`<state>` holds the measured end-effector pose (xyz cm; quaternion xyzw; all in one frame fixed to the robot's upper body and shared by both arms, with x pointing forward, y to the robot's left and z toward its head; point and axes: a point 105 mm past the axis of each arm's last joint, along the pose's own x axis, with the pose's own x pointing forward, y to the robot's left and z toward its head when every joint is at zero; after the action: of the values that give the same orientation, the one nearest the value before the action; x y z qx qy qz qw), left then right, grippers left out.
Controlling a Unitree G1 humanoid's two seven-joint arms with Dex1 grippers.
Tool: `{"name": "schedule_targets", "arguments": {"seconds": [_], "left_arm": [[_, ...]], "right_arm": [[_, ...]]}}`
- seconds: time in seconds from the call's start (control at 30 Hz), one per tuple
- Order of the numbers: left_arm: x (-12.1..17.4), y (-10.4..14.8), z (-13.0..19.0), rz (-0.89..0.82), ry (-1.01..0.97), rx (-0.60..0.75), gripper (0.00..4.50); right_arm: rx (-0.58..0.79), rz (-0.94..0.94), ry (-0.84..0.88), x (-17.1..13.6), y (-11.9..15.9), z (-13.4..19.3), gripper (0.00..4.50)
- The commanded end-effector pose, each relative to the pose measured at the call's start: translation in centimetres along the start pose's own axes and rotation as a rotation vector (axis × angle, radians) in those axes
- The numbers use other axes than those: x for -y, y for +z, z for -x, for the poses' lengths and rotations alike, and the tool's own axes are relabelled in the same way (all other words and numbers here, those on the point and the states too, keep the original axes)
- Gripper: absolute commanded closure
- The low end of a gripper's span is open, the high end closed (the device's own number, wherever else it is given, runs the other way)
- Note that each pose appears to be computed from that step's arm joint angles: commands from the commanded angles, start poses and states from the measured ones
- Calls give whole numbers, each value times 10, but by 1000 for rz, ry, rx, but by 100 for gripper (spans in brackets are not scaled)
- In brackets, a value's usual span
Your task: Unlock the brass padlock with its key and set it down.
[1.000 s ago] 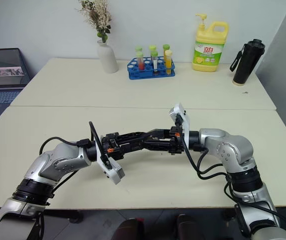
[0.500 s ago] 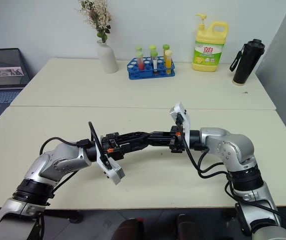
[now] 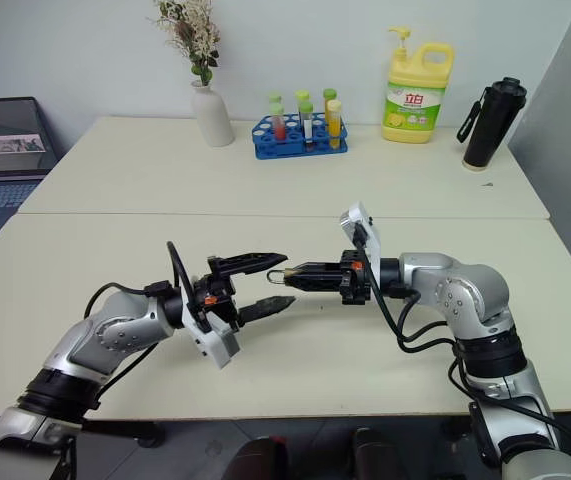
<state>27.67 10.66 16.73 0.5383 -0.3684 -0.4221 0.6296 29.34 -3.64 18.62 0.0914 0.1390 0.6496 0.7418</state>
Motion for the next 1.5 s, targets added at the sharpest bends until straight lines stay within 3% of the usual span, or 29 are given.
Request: {"name": "schedule_targets", "arguments": {"seconds": [0.03,0.23,0.47,0.7,0.87,0.97,1.17,1.5], "left_arm": [[-15,2,12,10,29,-34,0],[-10,4,28,288,83,-109,0],[-67,2,19,431,263,-86,226],[-65,-12,14,709,199,-104,450],[-40,-36,16,1000,97,-148,450],[-27,-37,14,1076,1,-137,450],[-25,-29,6,1164,-67,-69,450],[-26,-25,-8,1159,-80,-23,450]], "right_arm": [[43,48,-10,2,15,4,431],[48,68,-38,11,19,6,431],[37,126,-33,10,20,6,431],[17,200,-20,4,19,4,431],[15,244,-9,-2,20,4,432],[16,259,-5,-4,21,4,431],[14,271,-3,-6,21,5,431],[13,265,2,-6,20,4,431]]}}
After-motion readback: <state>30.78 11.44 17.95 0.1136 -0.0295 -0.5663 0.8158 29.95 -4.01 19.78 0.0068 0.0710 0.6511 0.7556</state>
